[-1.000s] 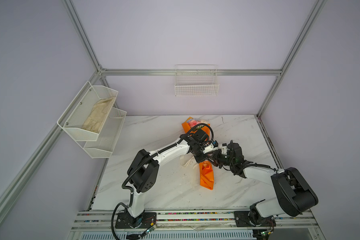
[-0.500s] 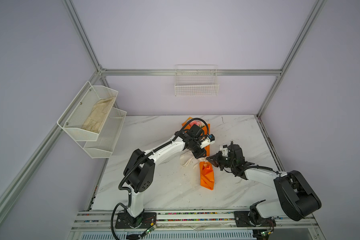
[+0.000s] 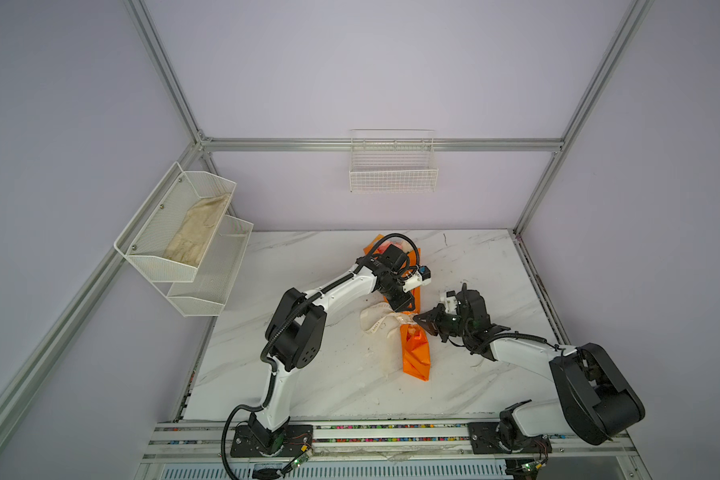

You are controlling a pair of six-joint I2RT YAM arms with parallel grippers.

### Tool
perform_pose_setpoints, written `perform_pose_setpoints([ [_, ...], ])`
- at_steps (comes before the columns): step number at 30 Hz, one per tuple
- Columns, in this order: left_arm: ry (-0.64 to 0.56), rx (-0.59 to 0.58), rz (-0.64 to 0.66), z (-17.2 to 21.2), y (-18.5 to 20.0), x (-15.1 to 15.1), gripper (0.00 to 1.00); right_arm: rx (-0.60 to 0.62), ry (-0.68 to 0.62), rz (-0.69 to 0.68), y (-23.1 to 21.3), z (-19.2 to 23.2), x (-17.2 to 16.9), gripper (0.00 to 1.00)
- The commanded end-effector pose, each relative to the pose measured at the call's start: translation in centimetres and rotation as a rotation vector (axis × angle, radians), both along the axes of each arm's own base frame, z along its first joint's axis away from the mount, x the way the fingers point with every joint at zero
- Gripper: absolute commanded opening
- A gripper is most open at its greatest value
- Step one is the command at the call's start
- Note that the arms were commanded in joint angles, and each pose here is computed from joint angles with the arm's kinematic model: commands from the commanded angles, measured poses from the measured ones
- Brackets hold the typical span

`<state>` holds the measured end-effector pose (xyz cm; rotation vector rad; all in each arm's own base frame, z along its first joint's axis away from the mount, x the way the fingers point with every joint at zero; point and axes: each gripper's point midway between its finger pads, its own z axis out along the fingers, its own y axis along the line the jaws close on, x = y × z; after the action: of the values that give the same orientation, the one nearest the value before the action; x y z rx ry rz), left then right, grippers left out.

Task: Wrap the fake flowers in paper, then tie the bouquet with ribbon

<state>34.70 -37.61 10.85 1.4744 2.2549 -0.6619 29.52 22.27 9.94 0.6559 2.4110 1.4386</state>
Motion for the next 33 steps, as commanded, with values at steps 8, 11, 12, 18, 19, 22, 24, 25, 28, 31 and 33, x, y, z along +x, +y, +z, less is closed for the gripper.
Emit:
perform_pose_setpoints([
  [8,0.012,-0.013,-0.112,2.1,-0.8,-1.1,0.30,0.009,-0.009,-0.019,-0.2,0.0,-0.3,0.04],
  [11,0.012,0.000,-0.115,1.8,-0.8,-1.0,0.31,0.023,-0.018,-0.028,-0.2,0.3,-0.1,0.04],
  [12,0.011,0.001,-0.115,1.7,-0.9,-0.9,0.32,0.026,-0.021,-0.026,-0.1,0.4,-0.1,0.04],
  [18,0.007,0.034,-0.145,0.8,-1.3,-1.2,0.33,0.042,-0.048,-0.017,0.0,1.4,-0.1,0.04],
  [19,0.009,0.043,-0.148,0.6,-1.3,-1.2,0.32,0.042,-0.050,-0.018,0.0,1.5,-0.1,0.04],
  [22,0.013,0.076,-0.156,-0.2,-1.0,-1.4,0.31,0.049,-0.061,-0.027,-0.1,1.8,0.0,0.04],
  [24,0.018,0.085,-0.158,-0.3,-0.9,-1.5,0.32,0.053,-0.070,-0.034,-0.2,2.1,0.1,0.04],
  [25,0.022,0.086,-0.160,-0.4,-0.9,-1.5,0.33,0.054,-0.072,-0.040,-0.2,2.1,0.1,0.05],
  [28,0.031,0.074,-0.167,-0.3,-1.1,-1.7,0.35,0.058,-0.074,-0.043,-0.2,2.1,0.2,0.05],
  [31,0.048,0.043,-0.176,0.3,-1.5,-2.1,0.36,0.048,-0.060,-0.031,-0.2,1.6,0.0,0.05],
  [33,0.057,0.017,-0.180,0.9,-1.9,-2.3,0.36,0.034,-0.048,-0.024,-0.2,1.0,-0.3,0.05],
])
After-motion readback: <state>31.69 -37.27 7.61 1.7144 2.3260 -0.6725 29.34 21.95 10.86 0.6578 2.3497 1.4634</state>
